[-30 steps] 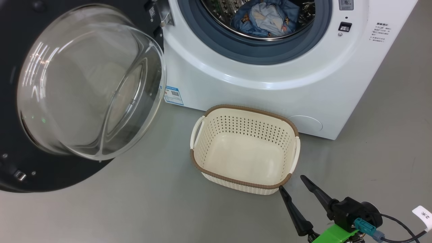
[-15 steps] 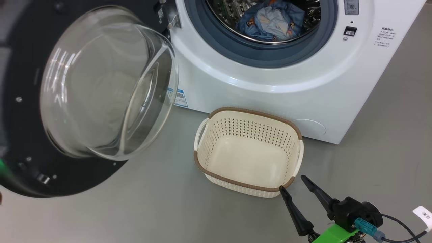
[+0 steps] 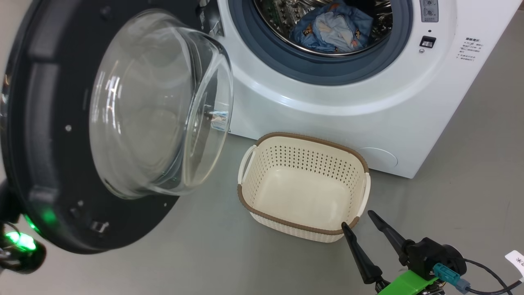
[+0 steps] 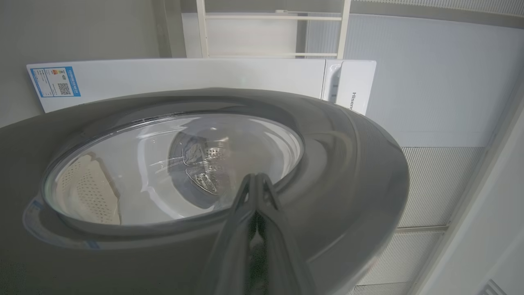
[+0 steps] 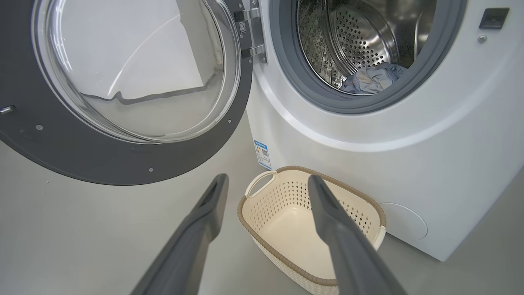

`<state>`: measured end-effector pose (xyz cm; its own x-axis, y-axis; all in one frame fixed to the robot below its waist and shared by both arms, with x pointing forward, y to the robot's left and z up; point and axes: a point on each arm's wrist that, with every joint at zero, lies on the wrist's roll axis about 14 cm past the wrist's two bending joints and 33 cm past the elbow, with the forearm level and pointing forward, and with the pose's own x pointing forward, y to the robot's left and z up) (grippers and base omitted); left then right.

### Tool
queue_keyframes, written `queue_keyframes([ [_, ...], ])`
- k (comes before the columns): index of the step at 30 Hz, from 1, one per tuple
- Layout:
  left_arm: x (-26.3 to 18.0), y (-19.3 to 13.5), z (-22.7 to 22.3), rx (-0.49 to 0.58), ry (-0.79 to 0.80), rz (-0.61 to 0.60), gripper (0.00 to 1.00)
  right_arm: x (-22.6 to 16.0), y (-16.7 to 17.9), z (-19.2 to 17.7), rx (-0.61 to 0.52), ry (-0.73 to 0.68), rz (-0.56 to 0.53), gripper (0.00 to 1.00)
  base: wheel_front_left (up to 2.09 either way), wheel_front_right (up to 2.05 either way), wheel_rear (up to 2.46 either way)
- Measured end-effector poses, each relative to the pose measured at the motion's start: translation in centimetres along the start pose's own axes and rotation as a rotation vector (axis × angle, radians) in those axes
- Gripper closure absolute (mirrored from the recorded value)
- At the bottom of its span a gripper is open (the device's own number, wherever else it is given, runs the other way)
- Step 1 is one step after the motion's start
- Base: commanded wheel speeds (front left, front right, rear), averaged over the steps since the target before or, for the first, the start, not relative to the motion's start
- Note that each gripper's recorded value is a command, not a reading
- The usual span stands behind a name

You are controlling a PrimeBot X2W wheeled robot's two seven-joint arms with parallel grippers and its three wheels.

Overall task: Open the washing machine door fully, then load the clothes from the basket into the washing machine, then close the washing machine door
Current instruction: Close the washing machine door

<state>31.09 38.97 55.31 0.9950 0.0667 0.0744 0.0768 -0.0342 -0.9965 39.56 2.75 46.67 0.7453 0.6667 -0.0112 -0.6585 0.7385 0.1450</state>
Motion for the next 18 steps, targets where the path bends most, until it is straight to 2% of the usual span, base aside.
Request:
queue_keyframes([
  [18,1.3,0.0,-12.3,0.09,0.407,-0.035,1.0,-0.4,-1.1,0.2,0.046,-0.023,-0.074,0.0,0.0,0.0,0.0],
])
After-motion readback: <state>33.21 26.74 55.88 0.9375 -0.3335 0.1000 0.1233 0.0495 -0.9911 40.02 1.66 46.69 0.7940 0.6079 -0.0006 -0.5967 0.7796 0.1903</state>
